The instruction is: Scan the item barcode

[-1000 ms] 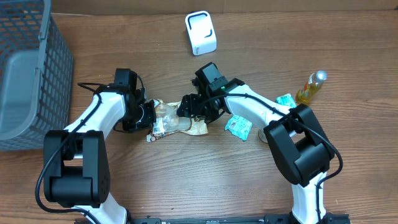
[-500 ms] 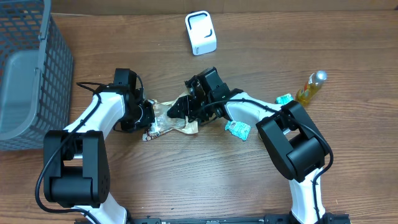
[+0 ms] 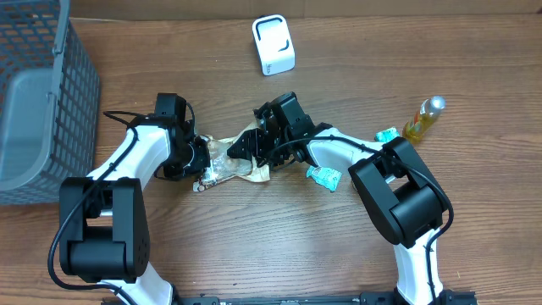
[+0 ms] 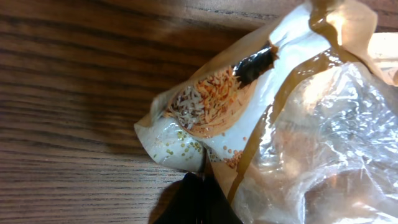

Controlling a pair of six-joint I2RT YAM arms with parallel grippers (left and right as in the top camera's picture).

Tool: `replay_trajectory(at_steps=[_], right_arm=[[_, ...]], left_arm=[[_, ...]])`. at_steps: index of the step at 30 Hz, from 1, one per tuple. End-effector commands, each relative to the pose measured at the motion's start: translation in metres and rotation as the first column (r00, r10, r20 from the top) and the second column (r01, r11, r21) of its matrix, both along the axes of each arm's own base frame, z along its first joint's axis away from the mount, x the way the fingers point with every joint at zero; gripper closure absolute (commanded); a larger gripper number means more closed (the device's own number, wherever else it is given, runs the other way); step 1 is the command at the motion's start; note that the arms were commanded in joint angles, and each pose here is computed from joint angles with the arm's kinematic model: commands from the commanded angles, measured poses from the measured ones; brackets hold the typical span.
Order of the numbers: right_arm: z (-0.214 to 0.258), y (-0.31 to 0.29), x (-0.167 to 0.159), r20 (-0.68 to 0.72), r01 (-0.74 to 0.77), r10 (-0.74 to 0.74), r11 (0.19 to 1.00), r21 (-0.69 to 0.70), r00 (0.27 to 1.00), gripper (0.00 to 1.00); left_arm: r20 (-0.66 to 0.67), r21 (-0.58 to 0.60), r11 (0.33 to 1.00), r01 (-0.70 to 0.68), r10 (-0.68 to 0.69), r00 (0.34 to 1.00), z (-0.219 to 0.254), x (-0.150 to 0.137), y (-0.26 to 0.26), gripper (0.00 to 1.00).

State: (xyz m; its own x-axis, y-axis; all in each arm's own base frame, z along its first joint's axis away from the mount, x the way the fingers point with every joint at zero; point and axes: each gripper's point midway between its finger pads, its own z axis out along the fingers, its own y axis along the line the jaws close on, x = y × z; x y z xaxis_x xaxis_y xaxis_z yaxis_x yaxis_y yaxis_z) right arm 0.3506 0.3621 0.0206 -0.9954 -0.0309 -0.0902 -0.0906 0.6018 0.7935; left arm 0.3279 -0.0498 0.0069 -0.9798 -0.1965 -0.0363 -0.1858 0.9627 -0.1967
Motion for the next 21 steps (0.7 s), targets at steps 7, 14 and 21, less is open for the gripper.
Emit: replay_trajectory(at_steps=[7, 14, 21], right_arm=[[-0.017, -0.002, 0.000, -0.050, 0.070, -0.072, 0.996, -0.047, 0.996, 0.42], [-0.005, 0.007, 0.001, -0.027, 0.039, -0.038, 0.999, 0.021, 0.999, 0.42], [-0.006, 0.006, 0.003, -0.019, 0.047, -0.047, 0.999, 0.012, 0.999, 0.42]], left_arm=[[-0.011, -0.016, 1.000, -0.002, 0.001, 1.000, -0.003, -0.004, -0.004, 0.95], [-0.011, -0.016, 1.000, -0.002, 0.001, 1.000, -0.003, -0.004, -0.004, 0.95], [-0.011, -0.016, 1.000, -0.002, 0.002, 1.000, -0.003, -0.004, -0.004, 0.95]])
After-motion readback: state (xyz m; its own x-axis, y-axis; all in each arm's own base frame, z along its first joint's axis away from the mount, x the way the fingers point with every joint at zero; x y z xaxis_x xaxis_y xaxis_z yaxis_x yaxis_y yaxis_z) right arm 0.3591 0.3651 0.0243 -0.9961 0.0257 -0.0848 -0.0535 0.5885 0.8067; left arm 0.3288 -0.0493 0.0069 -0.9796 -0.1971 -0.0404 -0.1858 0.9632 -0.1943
